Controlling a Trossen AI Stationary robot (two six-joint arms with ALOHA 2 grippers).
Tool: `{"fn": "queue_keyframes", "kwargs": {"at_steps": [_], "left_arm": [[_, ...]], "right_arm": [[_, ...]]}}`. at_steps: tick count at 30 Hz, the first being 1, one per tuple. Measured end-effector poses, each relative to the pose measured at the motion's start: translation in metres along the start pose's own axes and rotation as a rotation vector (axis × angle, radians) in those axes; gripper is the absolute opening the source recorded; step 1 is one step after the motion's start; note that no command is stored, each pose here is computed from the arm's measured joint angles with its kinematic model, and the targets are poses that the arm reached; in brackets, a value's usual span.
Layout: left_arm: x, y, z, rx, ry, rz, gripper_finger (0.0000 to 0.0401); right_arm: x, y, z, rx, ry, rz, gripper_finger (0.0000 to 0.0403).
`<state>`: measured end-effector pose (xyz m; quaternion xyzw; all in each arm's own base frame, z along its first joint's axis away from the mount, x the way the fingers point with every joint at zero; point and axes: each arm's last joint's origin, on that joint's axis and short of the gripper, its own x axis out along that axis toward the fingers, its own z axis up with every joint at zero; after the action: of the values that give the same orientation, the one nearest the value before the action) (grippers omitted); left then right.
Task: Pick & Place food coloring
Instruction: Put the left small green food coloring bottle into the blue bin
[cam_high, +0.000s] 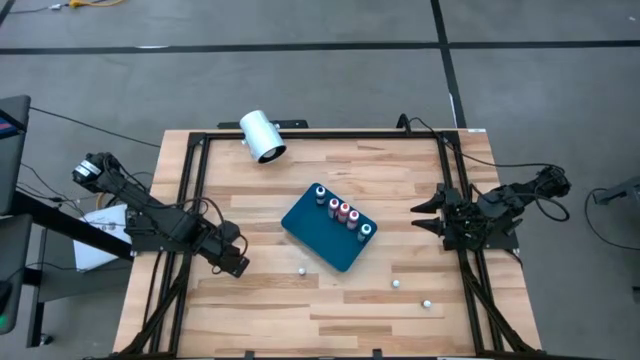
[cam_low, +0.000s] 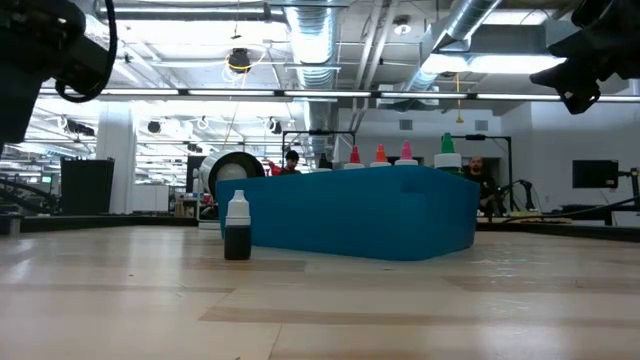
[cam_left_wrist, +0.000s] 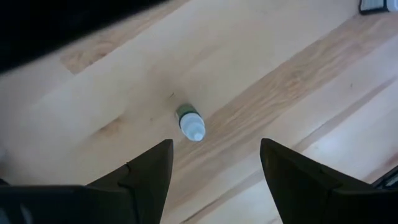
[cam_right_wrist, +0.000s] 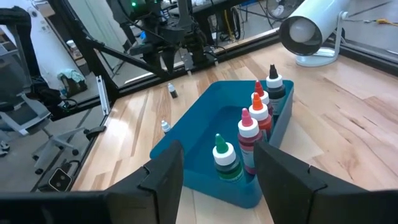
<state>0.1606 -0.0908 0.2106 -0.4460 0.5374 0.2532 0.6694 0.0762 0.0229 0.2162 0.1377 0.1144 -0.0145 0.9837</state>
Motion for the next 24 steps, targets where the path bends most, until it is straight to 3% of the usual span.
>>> {"fn": "queue_keyframes", "kwargs": {"at_steps": [12, 24], "left_arm": [[0.011, 0.007, -0.001, -0.177, -0.001, 0.011, 0.0233], [0.013, 0.009, 0.0, -0.198, -0.036, 0.024, 0.0233]], "right_arm": [[0.0, 0.0, 0.0, 0.007, -0.001, 0.0, 0.018], [0.0, 0.0, 0.0, 0.007, 0.0, 0.0, 0.0185]]}}
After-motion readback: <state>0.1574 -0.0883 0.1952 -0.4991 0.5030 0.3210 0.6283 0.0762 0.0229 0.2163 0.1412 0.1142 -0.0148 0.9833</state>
